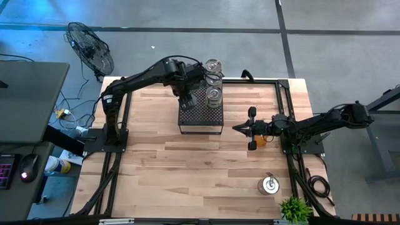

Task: Pick & Place candle stick holders
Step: Put the transparent glass candle holder on the shelf

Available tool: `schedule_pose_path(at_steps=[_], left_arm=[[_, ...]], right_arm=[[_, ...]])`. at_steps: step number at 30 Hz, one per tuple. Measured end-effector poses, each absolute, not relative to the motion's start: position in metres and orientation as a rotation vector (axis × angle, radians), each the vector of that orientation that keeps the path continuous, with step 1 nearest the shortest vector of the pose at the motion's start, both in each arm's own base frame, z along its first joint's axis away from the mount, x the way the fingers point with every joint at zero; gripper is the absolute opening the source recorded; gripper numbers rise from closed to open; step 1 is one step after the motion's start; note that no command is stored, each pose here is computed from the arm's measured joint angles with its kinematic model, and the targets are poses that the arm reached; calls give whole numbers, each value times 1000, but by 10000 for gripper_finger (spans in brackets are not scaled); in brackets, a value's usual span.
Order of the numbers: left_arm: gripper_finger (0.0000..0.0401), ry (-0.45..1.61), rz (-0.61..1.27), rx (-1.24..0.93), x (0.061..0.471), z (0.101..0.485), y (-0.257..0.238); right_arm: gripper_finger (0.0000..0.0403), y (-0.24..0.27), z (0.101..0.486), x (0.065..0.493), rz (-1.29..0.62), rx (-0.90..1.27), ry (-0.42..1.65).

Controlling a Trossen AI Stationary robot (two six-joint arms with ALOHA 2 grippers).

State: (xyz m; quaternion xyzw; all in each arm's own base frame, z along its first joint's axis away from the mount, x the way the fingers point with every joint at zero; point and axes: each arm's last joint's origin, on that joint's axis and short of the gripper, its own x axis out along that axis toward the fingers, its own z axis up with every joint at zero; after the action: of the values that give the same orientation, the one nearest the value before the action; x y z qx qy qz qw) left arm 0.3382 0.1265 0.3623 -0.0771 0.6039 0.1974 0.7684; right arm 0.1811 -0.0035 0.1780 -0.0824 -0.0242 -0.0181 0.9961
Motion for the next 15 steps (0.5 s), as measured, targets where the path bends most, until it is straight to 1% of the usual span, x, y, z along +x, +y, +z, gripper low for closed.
schedule_pose_path(at_steps=[5,11,15], left_arm=[[169,1310,428,-165,338,362,127],[199,1310,428,-157,338,363,127],[206,1301,422,-143,339,363,127]], right_arm=[[2,-3,179,181,-36,-165,-55],[2,-3,179,181,-36,-165,-55],[1,-3,179,181,-36,-165,-55]])
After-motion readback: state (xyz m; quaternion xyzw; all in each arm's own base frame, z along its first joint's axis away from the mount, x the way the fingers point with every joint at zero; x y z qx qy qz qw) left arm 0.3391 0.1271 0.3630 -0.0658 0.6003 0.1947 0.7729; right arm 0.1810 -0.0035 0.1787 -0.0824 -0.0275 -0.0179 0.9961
